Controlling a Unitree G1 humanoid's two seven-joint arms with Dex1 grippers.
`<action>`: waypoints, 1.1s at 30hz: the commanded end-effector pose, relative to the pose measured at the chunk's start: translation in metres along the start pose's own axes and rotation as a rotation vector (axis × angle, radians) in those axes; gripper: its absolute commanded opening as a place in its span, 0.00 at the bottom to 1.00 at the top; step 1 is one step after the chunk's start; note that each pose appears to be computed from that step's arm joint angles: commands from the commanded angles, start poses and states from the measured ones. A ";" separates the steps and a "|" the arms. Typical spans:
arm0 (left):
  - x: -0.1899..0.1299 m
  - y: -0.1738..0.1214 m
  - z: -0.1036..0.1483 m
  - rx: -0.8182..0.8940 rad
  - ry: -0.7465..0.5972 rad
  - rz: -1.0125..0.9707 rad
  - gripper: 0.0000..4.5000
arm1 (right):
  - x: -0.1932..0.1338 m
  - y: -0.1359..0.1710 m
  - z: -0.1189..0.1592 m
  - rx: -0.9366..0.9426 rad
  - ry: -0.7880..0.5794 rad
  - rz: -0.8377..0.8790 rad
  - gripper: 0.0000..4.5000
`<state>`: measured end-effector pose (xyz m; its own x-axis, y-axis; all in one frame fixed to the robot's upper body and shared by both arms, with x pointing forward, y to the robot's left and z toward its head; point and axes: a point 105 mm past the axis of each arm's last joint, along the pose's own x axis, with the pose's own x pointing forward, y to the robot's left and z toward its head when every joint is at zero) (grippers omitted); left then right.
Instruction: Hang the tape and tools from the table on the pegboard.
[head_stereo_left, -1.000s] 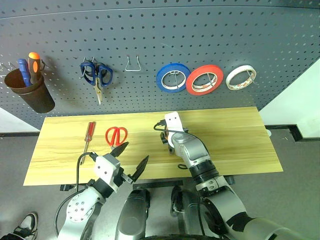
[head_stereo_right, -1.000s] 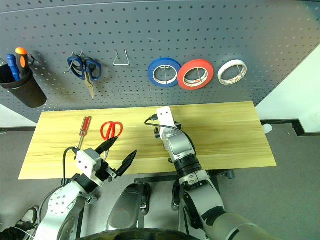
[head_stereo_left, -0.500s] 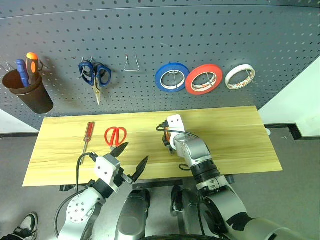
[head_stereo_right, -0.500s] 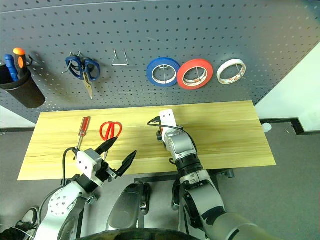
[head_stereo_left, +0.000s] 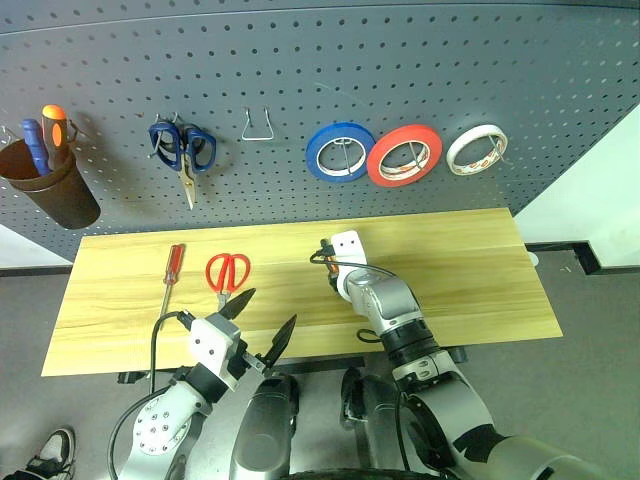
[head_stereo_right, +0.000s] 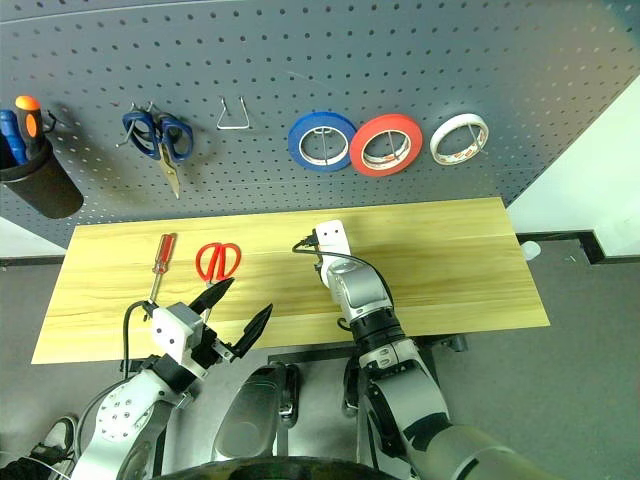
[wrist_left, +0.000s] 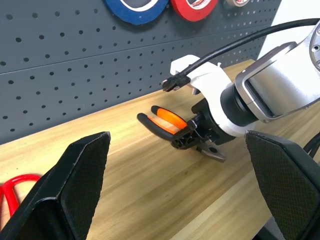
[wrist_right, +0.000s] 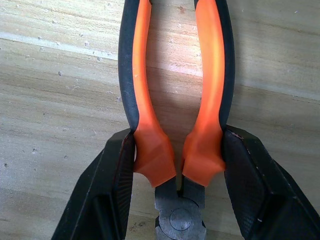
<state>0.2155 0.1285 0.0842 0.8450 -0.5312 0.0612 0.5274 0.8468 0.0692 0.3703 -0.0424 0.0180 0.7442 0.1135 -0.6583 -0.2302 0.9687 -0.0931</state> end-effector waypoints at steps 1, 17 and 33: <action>0.001 -0.003 0.009 0.020 -0.039 -0.007 1.00 | -0.002 0.023 0.001 0.002 0.000 0.058 0.48; 0.008 0.021 0.020 0.031 -0.117 0.046 1.00 | -0.069 0.007 0.031 -0.013 -0.304 0.295 0.48; 0.024 0.043 0.023 0.045 -0.187 0.057 1.00 | -0.159 -0.012 0.030 -0.109 -0.616 0.678 0.48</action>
<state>0.2575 0.1474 0.1058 0.8421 -0.4941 0.2163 0.4845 0.8691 0.0993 0.2797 -0.0692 0.1123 0.6500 0.7239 -0.2311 -0.7203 0.6839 0.1162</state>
